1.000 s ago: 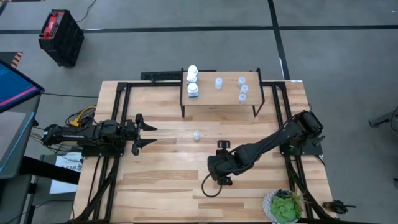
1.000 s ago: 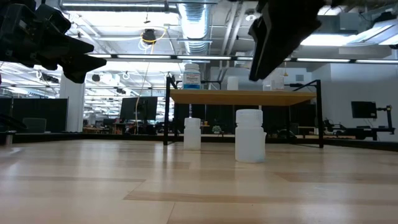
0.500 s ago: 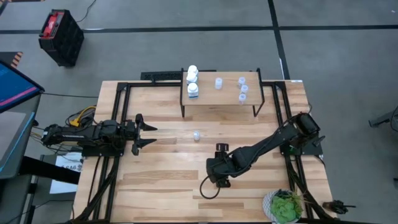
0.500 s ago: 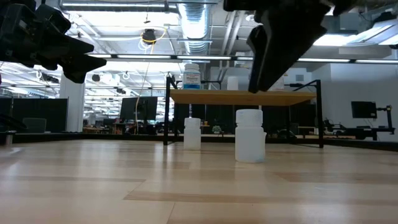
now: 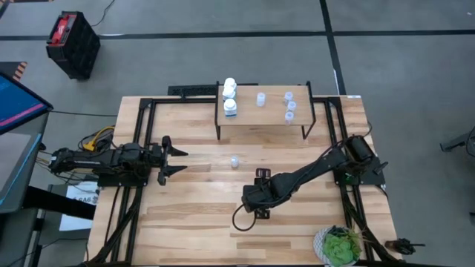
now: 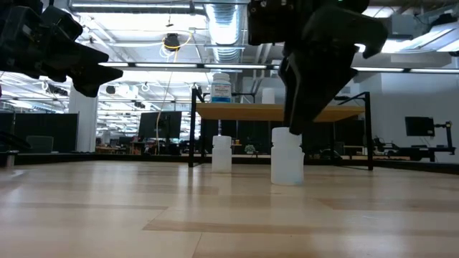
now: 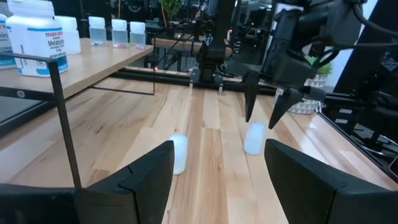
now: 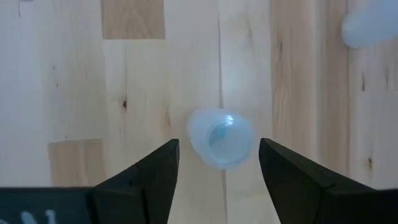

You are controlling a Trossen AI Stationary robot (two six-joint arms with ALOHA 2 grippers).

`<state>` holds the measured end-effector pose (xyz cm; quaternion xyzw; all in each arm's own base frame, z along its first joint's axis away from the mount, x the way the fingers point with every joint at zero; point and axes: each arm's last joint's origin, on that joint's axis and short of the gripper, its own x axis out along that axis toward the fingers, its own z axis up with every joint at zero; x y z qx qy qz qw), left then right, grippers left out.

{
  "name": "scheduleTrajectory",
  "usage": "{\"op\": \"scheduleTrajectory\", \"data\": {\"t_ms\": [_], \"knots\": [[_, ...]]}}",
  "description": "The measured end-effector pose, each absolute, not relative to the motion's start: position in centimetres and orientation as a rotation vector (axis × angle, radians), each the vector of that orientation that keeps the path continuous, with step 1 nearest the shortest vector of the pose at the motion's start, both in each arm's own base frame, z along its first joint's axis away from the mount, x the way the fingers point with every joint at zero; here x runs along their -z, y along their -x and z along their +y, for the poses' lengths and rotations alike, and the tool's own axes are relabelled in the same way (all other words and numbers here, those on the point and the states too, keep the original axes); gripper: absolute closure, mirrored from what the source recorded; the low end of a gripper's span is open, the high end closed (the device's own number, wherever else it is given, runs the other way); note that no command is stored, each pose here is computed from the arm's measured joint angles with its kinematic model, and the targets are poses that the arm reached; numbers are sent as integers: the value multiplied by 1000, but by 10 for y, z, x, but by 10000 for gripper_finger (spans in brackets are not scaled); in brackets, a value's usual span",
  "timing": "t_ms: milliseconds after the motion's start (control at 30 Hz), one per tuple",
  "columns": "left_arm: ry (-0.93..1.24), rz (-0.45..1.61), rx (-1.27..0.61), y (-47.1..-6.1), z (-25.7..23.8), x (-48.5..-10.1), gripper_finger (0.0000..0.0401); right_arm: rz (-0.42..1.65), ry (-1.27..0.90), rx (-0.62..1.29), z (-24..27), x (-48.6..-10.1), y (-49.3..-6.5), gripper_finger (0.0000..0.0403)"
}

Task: Pick and place medicine bottles onto shelf by color
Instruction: Put the bottom white pill bottle on the shelf aligned with the other white pill bottle

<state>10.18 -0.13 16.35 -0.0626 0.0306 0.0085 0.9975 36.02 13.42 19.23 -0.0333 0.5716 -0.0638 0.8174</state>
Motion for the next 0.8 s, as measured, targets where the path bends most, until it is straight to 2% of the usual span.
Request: {"op": "scheduleTrajectory", "data": {"t_ms": [800], "knots": [[126, 62, -18, -102, -1, -163, 163, 1224, 83, 142, 127, -186, -366, 159]]}}
